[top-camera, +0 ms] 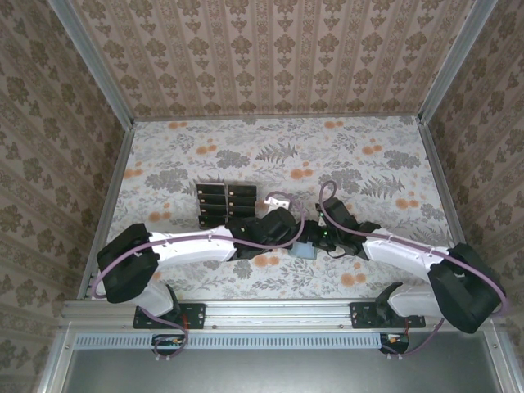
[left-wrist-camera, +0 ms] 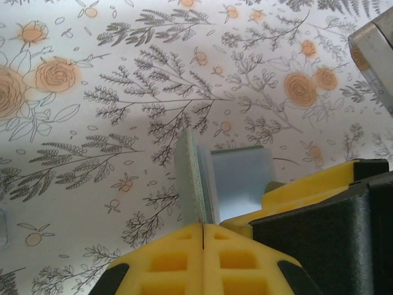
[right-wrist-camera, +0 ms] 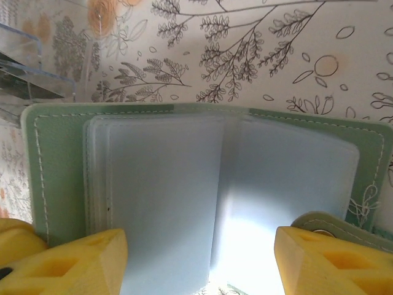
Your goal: Put the credit cards into the card holder
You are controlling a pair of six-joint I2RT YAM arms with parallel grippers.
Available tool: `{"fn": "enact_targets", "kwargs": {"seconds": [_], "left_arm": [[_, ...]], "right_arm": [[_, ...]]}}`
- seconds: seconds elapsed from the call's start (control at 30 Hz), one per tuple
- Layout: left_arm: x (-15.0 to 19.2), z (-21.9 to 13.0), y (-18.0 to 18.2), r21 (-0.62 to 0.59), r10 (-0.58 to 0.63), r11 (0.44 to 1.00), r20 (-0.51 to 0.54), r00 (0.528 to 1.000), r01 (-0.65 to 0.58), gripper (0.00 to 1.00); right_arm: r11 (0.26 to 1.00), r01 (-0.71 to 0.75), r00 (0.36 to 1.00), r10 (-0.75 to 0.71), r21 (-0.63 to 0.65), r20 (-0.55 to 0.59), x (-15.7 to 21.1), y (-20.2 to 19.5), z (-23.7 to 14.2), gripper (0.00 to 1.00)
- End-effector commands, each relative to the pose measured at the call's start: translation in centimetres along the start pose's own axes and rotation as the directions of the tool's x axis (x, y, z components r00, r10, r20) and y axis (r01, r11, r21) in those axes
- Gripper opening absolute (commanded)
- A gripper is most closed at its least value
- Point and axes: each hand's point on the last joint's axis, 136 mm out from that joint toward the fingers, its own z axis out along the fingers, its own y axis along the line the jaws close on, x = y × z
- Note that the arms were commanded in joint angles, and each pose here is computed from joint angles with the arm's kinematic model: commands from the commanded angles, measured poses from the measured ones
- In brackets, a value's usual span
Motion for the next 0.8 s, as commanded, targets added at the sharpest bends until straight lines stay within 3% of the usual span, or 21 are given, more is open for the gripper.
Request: {"fn": "enact_targets", "kwargs": {"seconds": [0.0,0.3,0.5,0.77], "left_arm": [[-0.6,-0.5,-0.4,0.023,-0.041,0.999,0.039,0.998,0.040,0.00],[-0.1,-1.6,1.1,0.020,-0.060,0.998,0.073,0.996,0.058,0.00],[-1.5,-2.5,-0.6,0.092,-0.054,0.995,0.117,0.992,0.044,0.00],[-1.0,-0.8,-3.6,0.204,-0.048,0.979,0.077,0.996,0.031,0.00]], "right_arm": [[0.999,0.004,1.000,-0.005,0.037,0.022,-0.4,-0.3,0.2,0.65],[0.983,-0.060,0.997,0.050,0.174,0.062,-0.2,-5.1,-1.4,0.63],[0.980,-0.066,0.997,0.056,0.188,0.057,-0.4,-5.6,-1.4,0.61],[0.977,-0.066,0.998,0.063,0.204,0.019,0.1,-6.2,0.1,0.50]]}}
